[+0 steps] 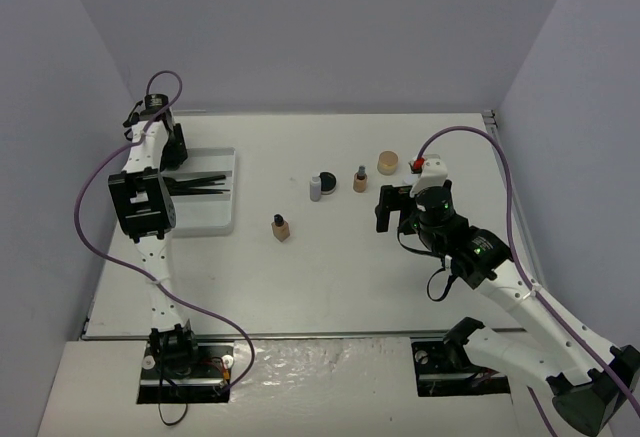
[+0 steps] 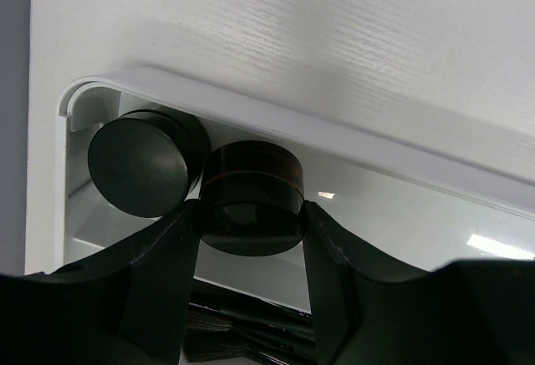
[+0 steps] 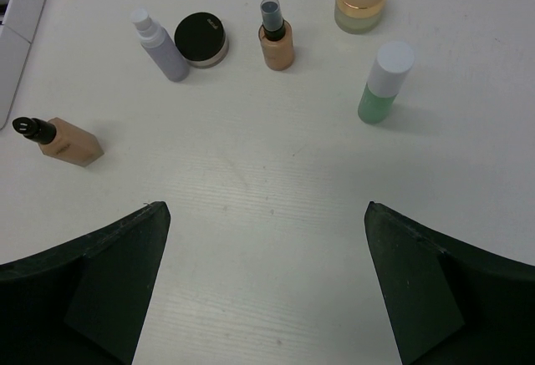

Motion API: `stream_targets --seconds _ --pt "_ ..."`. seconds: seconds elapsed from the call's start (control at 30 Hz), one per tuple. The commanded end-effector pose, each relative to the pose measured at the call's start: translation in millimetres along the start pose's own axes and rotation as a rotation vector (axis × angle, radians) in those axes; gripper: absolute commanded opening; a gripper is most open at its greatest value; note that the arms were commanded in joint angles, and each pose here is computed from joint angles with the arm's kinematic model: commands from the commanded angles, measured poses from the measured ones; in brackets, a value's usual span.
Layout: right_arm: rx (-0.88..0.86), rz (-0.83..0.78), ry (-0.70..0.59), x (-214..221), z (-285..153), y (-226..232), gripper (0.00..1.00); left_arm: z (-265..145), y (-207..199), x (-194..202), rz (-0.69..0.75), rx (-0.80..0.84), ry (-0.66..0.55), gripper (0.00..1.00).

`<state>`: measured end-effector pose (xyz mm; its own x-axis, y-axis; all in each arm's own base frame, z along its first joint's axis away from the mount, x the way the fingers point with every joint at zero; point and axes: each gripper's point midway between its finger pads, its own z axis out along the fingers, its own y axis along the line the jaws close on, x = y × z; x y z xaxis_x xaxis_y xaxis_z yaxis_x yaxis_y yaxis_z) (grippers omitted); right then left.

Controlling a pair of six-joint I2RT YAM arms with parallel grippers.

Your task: Organize the makeup

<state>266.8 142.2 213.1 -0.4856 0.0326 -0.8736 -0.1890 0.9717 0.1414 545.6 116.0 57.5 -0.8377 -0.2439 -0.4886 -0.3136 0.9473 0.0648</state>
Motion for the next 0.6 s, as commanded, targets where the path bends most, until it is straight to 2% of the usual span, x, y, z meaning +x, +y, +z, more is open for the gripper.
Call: stream_targets --seconds 0.0,0.1,0.37,0.57 --pt "-0.028 0.025 -0.062 -17 2 8 1.00 -23 10 -19 -0.004 -0.016 -0.057 0.34" --pt "-0.034 0.028 -0.064 -18 1 9 1.00 -27 9 -21 -0.007 -0.008 -0.066 0.44" --pt "-0.046 0.028 -0.072 -20 -2 10 1.00 -30 8 -22 -0.008 -0.001 -0.072 0.58" --pt "-0.066 0.040 -0.086 -23 -8 12 1.00 -41 3 -27 -0.028 0.027 -0.092 0.60"
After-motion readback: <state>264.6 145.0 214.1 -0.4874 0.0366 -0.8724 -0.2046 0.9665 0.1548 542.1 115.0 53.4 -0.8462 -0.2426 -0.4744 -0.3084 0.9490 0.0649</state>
